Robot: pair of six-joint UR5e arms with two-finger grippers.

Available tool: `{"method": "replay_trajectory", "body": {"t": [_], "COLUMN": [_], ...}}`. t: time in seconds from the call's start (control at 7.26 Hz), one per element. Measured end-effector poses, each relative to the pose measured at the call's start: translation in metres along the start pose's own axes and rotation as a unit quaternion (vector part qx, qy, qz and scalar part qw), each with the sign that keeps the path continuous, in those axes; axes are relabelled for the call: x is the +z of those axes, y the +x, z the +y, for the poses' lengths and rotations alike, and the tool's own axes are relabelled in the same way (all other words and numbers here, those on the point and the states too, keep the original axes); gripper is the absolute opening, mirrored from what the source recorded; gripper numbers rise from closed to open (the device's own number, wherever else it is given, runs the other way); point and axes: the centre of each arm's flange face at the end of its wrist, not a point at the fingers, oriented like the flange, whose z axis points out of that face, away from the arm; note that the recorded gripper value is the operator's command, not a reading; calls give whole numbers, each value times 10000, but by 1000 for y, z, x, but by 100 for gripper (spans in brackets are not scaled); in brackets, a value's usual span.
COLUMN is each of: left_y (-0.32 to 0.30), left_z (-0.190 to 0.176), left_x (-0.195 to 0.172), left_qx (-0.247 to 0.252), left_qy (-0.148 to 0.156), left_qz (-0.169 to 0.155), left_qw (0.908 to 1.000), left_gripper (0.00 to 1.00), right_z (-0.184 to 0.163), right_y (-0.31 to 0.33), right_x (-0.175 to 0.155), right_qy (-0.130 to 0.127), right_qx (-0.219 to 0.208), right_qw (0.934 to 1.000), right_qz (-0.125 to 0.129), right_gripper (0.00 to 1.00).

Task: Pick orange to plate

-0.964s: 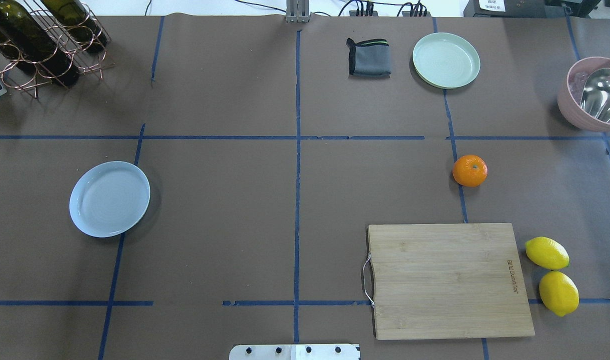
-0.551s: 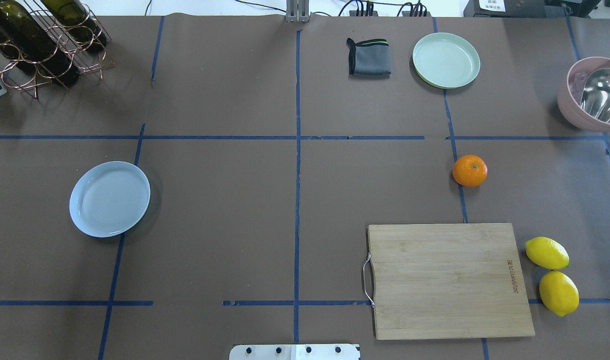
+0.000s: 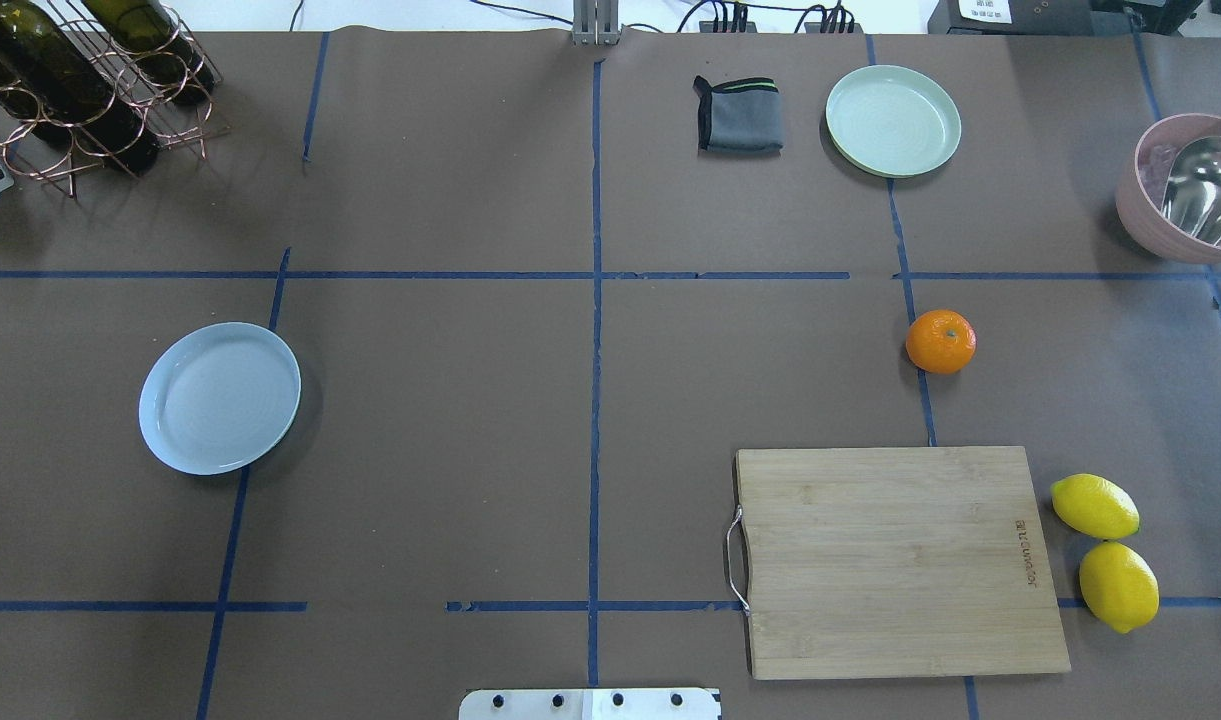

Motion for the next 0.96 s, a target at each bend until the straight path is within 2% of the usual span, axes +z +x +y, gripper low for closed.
{"method": "replay_trajectory", "body": {"t": [0.28, 0.55, 0.69, 0.83, 0.96], "left_y": [10, 5, 13, 25, 36], "left_z": [-25, -16, -4, 7, 12], "left_x": [-14, -7, 1, 17, 32], "left_qx": [807, 1500, 1789, 1701, 1274], "left_qy": [776, 1456, 1661, 1663, 1572], "left_qz": [-119, -191, -111, 108, 287], "left_qw": [9936, 9777, 9697, 9712, 9789], "left_gripper": [100, 100, 100, 100, 100], "right_z": [0, 6, 7, 9, 11], "right_y": [-6, -4, -4, -4, -2], "right_x": [-2, 2, 3, 5, 8], "right_qy": [224, 303, 309, 298, 273], "right_qx": [10, -9, -10, 9, 40], "right_qw": [9997, 9994, 9993, 9992, 9991], "right_qz": [-98, -155, -197, -270, -317], "right_gripper": [100, 100, 100, 100, 100]}}
